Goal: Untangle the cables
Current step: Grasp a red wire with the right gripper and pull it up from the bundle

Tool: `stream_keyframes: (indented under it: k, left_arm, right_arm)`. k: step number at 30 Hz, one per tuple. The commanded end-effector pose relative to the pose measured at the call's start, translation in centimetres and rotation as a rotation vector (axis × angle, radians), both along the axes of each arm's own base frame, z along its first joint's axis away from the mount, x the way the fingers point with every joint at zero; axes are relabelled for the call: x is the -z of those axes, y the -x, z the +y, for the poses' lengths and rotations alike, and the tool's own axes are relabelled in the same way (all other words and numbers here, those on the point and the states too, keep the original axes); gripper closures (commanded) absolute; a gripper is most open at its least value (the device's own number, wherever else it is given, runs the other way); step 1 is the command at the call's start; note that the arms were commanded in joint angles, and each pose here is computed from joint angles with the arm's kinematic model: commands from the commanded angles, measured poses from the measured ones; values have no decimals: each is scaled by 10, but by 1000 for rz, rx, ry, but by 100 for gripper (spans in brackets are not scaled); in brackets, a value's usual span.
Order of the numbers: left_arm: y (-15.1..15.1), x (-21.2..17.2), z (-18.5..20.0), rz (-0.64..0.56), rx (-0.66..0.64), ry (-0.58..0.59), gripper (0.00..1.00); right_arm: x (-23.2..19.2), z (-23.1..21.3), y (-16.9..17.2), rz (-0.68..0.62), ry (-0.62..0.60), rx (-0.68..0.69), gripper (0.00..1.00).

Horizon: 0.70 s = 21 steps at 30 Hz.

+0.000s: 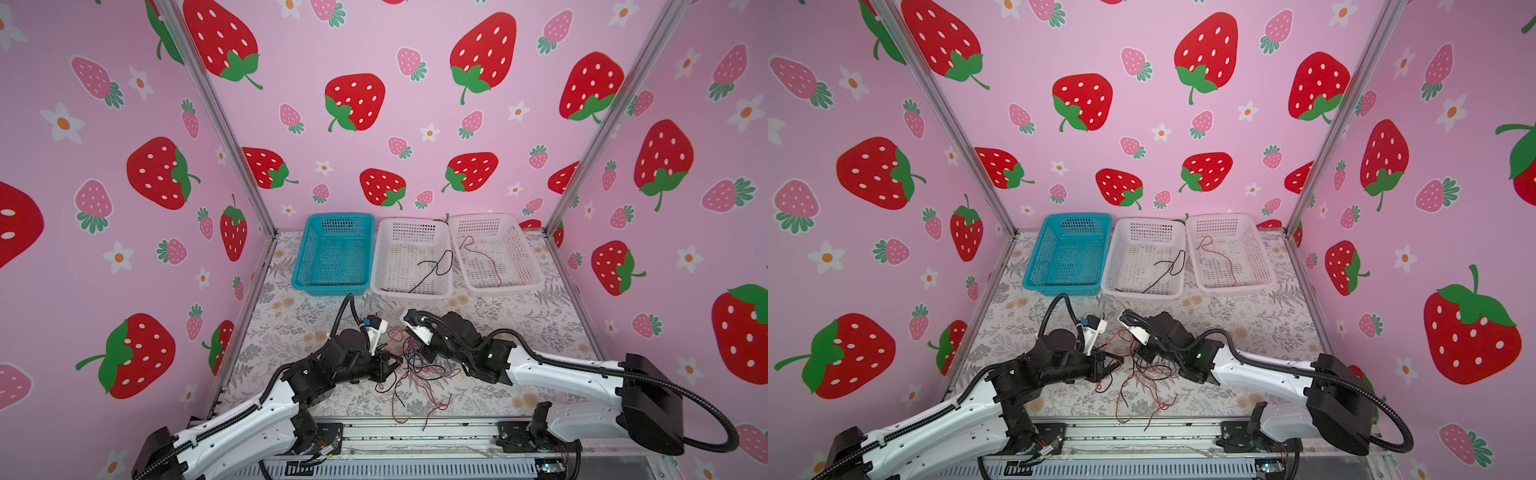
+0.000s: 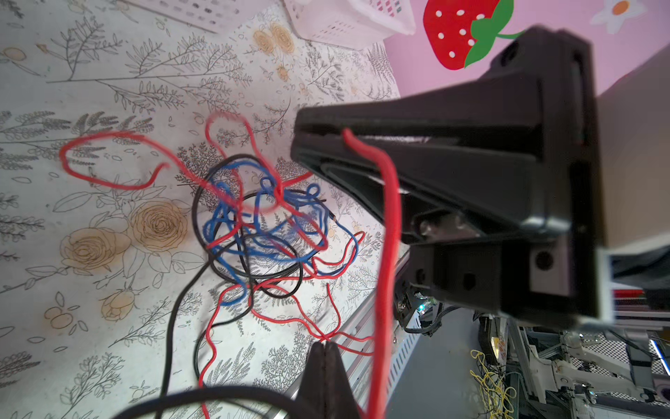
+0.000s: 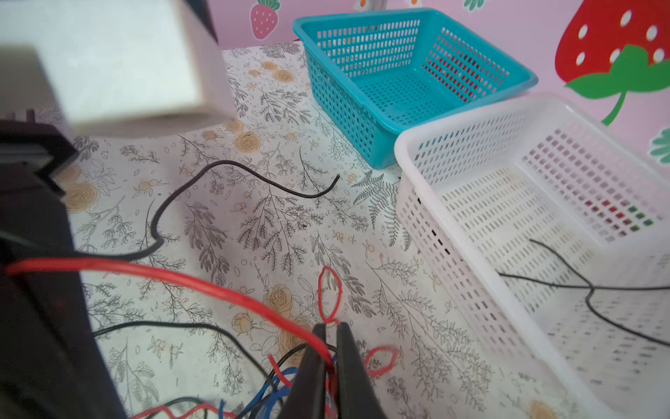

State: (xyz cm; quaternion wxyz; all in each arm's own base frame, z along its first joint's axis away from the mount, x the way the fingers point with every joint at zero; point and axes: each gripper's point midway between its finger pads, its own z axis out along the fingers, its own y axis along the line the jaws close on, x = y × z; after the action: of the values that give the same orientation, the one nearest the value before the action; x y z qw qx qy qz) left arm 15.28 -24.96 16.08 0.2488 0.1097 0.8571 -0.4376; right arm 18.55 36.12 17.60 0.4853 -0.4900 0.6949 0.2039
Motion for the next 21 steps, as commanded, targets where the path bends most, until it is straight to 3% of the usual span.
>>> stream_keyframes:
  k: [1,3,6,13,21]
  left_arm:
    - [11,-17,-4,-26,67,32,100]
    - [12,-17,-2,-27,66,34,98]
    - [14,-14,3,-28,56,26,64]
    - [17,-6,13,-31,30,15,34]
    - [18,-4,11,-44,49,30,29]
  right_arm:
    - [-42,-1,-11,-73,-102,43,100]
    - [-50,-4,-11,-80,-121,50,100]
    - [-61,-10,-13,-79,-146,82,100]
    - [-95,-29,-21,9,-254,138,100]
    - [-139,-35,-7,165,-435,37,100]
